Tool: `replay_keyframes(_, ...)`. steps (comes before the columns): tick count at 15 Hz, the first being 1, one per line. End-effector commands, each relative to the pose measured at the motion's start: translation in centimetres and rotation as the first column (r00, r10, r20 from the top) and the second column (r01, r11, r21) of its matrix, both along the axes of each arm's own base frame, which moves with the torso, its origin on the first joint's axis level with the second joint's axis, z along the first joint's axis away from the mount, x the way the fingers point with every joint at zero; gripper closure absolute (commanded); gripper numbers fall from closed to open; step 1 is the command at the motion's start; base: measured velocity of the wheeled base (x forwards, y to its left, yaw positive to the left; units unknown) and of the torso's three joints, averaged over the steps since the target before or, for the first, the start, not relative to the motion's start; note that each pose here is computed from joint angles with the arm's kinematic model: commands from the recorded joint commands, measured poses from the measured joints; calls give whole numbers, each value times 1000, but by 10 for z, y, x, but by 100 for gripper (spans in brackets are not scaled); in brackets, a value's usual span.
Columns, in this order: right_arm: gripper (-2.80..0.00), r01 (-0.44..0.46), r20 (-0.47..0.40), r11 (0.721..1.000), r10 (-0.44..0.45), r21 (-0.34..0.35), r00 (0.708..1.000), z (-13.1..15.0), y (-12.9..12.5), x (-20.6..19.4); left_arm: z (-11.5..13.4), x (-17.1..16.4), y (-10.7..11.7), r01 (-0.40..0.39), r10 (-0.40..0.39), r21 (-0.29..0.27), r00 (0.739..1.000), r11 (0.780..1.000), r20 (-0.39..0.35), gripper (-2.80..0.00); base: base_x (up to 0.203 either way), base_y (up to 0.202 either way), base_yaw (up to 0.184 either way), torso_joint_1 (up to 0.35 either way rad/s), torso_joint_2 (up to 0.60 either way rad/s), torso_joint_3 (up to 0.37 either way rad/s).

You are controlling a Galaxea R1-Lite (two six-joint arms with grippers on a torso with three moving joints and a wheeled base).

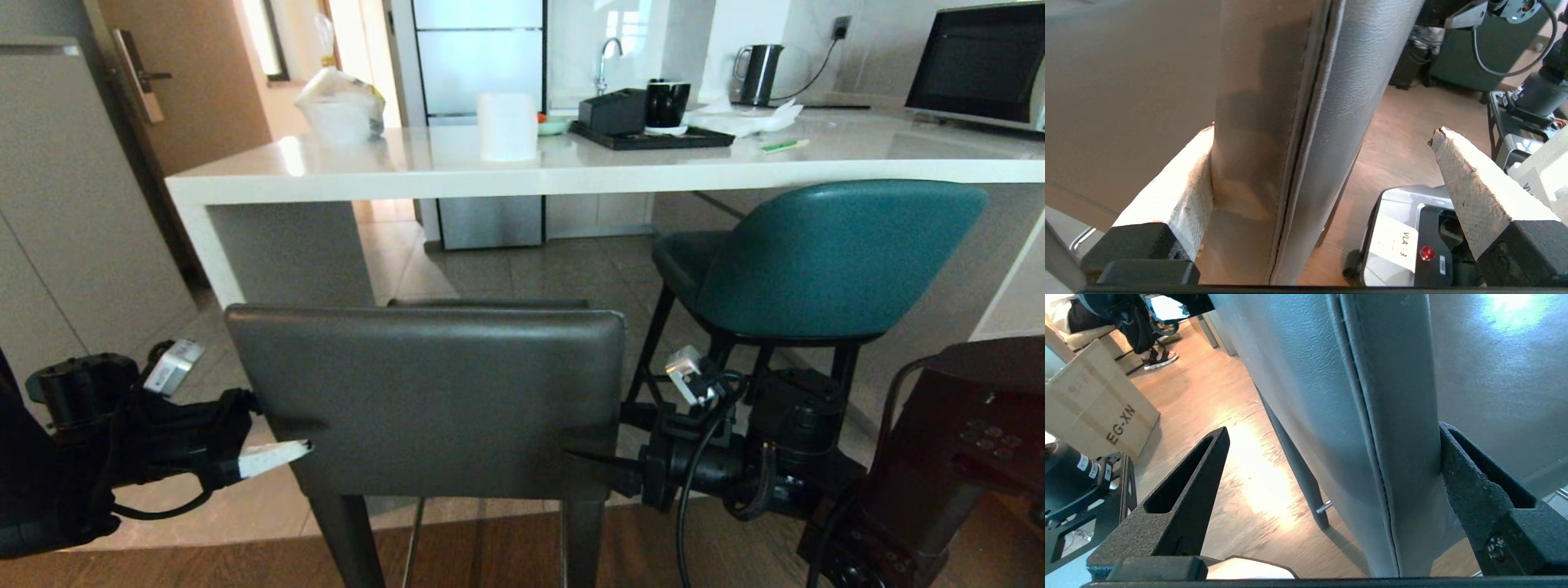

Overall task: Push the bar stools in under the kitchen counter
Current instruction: Pull the gray chair out from under the dining table

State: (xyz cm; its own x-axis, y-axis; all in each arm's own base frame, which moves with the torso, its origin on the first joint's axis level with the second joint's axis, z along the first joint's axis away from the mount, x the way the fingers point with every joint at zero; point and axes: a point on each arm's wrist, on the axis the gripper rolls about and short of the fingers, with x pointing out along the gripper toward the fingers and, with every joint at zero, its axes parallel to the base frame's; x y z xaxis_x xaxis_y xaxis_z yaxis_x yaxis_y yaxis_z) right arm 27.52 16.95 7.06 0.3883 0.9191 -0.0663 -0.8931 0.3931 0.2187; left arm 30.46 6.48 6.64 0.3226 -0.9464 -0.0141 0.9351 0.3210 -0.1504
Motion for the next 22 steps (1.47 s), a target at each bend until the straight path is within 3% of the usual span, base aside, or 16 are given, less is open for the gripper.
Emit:
replay_keyframes(1, -280, -4, 5, 1000, 4, 4, 1000, 0, 0, 0, -1, 0, 0, 9, -9, -1, 1000, 1000, 4, -280, -194, 0, -1, 2, 1, -1)
replay_keyframes(9, -280, 2, 4, 1000, -2, 3, 1000, 0, -2, 1, -2, 0, 0, 9, -9, -2, 1000, 1000, 0, -280, -187, 0, -4, 1, 3, 2)
replay_keyframes(12, -280, 19, 5, 1000, -19, 6, 1000, 1, -6, 4, -3, -5, 5, -12, 12, -3, 1000, 1000, -3, -280, -22, 0, -1, -1, 1, 2)
replay_keyframes(15, -280, 38, 3, 999, -38, 9, 999, 1, -12, 9, 2, -5, 33, -98, 98, 5, 995, 995, 26, -280, 0, 0, 0, 0, 0, 0)
replay_keyframes(22, -280, 59, -10, 998, -59, 22, 998, -2, -32, 25, -4, -6, 17, -49, 49, -4, 999, 999, -5, -280, 0, 0, 0, 0, 0, 0)
